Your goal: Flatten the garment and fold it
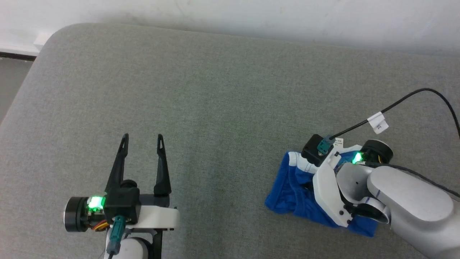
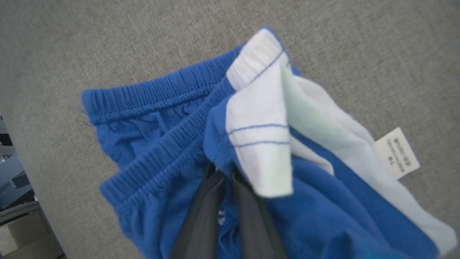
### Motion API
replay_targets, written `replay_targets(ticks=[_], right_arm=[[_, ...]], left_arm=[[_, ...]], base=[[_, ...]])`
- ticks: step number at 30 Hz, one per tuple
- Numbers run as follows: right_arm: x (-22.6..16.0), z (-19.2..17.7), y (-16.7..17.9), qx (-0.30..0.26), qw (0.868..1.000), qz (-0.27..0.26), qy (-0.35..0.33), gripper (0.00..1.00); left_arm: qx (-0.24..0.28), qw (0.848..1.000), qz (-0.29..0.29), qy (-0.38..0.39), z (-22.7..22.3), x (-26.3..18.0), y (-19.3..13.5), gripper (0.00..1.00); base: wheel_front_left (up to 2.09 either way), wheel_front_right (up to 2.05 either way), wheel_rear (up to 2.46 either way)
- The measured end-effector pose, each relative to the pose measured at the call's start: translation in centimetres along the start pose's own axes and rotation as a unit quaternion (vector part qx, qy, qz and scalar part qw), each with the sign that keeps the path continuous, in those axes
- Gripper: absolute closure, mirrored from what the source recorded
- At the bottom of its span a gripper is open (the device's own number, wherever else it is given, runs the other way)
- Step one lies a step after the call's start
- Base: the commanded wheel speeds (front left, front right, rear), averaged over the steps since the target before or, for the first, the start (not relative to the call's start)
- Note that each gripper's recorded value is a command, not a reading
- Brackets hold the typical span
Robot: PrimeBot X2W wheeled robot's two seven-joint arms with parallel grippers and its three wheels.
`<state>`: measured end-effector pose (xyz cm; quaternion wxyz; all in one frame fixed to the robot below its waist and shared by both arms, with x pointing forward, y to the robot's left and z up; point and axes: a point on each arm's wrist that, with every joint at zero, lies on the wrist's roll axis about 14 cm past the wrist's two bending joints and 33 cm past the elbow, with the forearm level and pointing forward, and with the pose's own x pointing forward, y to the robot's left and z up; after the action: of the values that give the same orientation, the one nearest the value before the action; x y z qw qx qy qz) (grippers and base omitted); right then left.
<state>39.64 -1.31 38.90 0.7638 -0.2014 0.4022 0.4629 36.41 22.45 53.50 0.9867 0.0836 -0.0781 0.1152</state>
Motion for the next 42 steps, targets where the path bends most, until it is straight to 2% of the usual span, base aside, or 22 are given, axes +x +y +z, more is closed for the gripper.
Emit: replay_targets(ticks=[3,4,5,6,9,11,15,18,21,25,30,36,38,42], right_arm=[[0.1,0.4,0.0,0.000,1.000,0.001,-0.019,1.00],[0.0,0.5,0.0,-0.001,1.000,0.000,-0.028,0.97],[-0.2,0.7,0.0,-0.005,0.999,-0.002,-0.038,0.66],[-0.5,1.2,-0.1,-0.007,0.998,-0.004,-0.055,0.00],[-2.4,3.6,-0.4,-0.014,0.992,-0.016,-0.125,0.00],[-4.4,5.5,-1.4,-0.024,0.983,-0.037,-0.177,0.00],[-9.8,8.8,-4.4,-0.043,0.953,-0.101,-0.283,0.00],[-14.6,10.6,-7.2,-0.055,0.916,-0.168,-0.360,0.00],[-19.2,10.9,-9.9,-0.054,0.869,-0.242,-0.428,0.00],[-22.7,8.9,-11.3,-0.038,0.818,-0.316,-0.479,0.00],[-25.0,5.2,-11.4,0.009,0.767,-0.389,-0.510,0.00],[-24.9,2.0,-8.5,0.058,0.736,-0.427,-0.522,0.00],[-24.5,0.9,-7.7,0.081,0.730,-0.434,-0.521,0.00],[-23.4,-1.0,-6.0,0.111,0.732,-0.439,-0.508,0.00]], left_arm=[[0.000,1.000,0.002,0.001,-0.1,0.1,0.1,0.00],[0.000,1.000,0.002,0.001,-0.1,0.1,0.1,0.00],[0.000,1.000,0.000,0.001,-0.1,0.1,0.0,0.00],[-0.001,1.000,-0.003,0.001,-0.2,0.1,-0.1,0.00],[-0.003,1.000,-0.007,-0.002,0.0,0.1,-0.3,0.00],[-0.004,1.000,-0.010,-0.003,0.1,0.1,-0.4,0.00],[-0.007,1.000,-0.027,-0.007,0.2,0.1,-1.3,0.00],[-0.011,0.999,-0.040,-0.015,0.7,0.4,-2.1,0.00],[-0.015,0.998,-0.050,-0.019,0.9,0.5,-2.8,0.00],[-0.019,0.998,-0.061,-0.025,1.3,0.8,-3.6,0.00],[-0.023,0.997,-0.066,-0.036,2.0,0.8,-4.0,0.00],[-0.025,0.997,-0.068,-0.035,2.0,0.3,-3.8,0.00],[-0.025,0.997,-0.068,-0.036,2.1,0.3,-3.8,0.00],[-0.026,0.997,-0.068,-0.036,2.1,0.0,-3.6,0.00]], base=[[0.00,0.00,0.00],[0.00,0.00,0.00],[0.00,0.00,0.00],[0.00,0.00,0.00],[0.00,0.00,0.00],[0.00,0.00,0.00],[0.00,0.00,0.00],[0.00,0.00,0.00],[0.00,0.00,0.00],[0.00,0.00,0.00],[0.00,0.00,0.00],[0.00,0.00,0.00],[0.00,0.00,0.00],[0.00,0.00,0.00]])
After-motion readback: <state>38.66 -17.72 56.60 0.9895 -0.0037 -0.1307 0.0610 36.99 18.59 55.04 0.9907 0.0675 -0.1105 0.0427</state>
